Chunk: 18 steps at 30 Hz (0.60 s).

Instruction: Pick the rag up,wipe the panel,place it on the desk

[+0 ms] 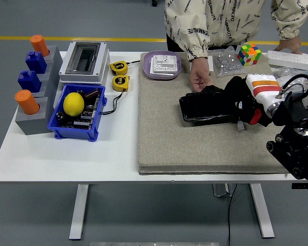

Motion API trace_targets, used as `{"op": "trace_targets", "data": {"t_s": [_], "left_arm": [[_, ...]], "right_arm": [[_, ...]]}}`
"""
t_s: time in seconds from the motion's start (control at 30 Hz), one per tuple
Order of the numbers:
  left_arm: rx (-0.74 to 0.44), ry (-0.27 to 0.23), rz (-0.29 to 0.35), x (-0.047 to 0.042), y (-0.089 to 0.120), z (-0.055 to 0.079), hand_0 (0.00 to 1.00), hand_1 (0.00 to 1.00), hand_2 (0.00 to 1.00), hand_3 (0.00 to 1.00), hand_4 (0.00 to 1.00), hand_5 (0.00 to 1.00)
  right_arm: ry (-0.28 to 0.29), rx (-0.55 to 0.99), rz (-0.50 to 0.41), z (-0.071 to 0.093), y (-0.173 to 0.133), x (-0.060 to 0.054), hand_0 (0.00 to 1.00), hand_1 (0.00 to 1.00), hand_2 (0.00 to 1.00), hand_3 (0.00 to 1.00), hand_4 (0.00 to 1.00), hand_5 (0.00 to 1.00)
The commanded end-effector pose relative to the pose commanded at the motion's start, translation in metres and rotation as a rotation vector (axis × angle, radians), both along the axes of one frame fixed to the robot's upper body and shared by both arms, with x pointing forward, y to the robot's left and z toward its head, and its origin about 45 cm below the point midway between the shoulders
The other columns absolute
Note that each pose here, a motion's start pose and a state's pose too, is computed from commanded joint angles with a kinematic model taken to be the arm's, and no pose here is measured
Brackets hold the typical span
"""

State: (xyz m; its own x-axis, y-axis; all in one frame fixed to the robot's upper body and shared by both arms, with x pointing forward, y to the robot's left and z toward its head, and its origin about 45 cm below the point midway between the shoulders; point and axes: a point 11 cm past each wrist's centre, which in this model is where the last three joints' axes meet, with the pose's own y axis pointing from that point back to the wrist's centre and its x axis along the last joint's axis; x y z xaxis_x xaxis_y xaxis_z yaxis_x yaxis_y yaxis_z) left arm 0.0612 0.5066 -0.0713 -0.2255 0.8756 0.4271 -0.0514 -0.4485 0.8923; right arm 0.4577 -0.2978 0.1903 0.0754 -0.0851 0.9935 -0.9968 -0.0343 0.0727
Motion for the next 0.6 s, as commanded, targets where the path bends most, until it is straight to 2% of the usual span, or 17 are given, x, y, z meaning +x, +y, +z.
{"op": "trace_targets", "data": {"t_s": [0.37, 0.6], "left_arm": [[-0.001, -0.002, 0.003, -0.0002, 0.0, 0.0, 0.635, 0.658, 0.684, 0.572, 0.613, 0.507], [0.0, -0.003, 0.002, 0.0002, 0.0, 0.0, 0.635, 0.658, 0.686, 0.572, 0.613, 0.507]], "right_arm": [[-0.01, -0.018, -0.133, 0.005, -0.063, -0.009, 0.199, 0.283, 0.329, 0.33, 0.886, 0.054], [-0.009, -0.008, -0.168, 0.004, -0.076, -0.016, 0.199, 0.283, 0.329, 0.33, 0.887, 0.053]]}}
